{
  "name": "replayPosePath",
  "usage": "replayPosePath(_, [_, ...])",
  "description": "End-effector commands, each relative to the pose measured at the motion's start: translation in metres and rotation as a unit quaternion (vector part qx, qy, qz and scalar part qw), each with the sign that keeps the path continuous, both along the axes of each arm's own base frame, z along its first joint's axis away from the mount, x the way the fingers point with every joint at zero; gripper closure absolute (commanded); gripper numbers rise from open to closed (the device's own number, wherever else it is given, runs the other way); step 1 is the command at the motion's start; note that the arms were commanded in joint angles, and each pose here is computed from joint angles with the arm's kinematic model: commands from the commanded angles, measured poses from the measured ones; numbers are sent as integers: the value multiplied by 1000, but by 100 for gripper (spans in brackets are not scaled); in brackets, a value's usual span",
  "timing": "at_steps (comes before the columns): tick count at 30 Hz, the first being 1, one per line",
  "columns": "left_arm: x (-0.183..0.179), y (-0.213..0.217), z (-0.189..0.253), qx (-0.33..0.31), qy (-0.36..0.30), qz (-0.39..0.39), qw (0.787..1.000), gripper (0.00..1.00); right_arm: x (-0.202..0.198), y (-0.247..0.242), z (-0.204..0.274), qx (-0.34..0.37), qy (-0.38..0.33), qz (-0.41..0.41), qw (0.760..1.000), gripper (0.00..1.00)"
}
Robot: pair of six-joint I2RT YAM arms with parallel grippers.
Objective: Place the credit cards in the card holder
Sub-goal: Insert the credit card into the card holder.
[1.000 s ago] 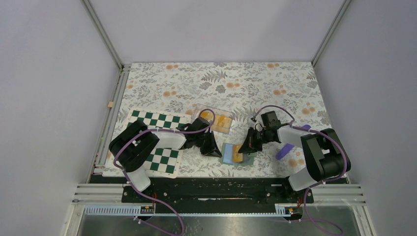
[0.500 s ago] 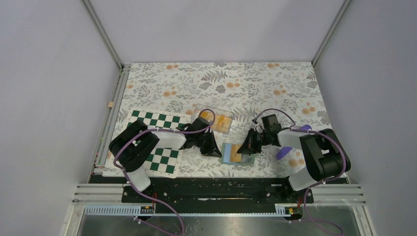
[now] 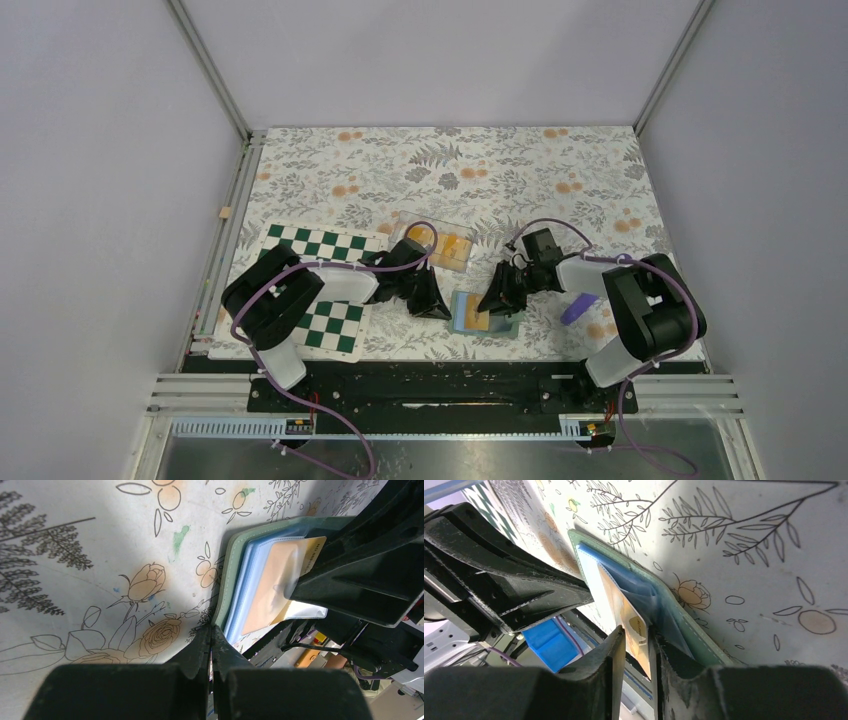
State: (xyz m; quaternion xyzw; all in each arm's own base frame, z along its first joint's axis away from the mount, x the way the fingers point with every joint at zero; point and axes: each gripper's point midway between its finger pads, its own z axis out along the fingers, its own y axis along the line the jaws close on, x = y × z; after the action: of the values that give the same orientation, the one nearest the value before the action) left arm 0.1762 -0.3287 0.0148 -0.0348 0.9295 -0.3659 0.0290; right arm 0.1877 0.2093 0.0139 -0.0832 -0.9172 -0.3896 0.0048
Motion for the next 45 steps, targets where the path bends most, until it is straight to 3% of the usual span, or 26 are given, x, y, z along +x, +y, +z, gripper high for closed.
replayPosePath(1, [-5,25,-30,72,-1,11,997,100,-8,-16,-12,-84,2,9,996,66])
replayPosePath(9, [-5,22,-27,68,-2,11,998,100,-6,-8,-3,-101,-1,24,995,60])
replayPosePath(19, [-4,22,-24,66,-6,13,998,100,-11,27,-3,-68,12,45,997,59])
replayPosePath(24, [-5,25,-22,68,-9,14,998,100,-16,21,-2,-78,11,57,995,57])
replayPosePath(30, [-4,26,-17,69,-16,17,997,100,-18,6,4,-117,-8,64,991,48])
replayPosePath(35, [1,30,-3,74,-36,26,996,100,-14,14,3,-103,-3,63,993,48])
replayPosePath(38, [3,33,7,74,-46,29,996,94,-11,24,0,-79,9,59,995,53])
replayPosePath(42, [6,42,18,90,-63,35,993,74,-8,41,2,-43,13,60,997,63])
replayPosePath(45, [8,47,25,92,-73,41,992,66,-6,52,5,-24,12,62,998,70])
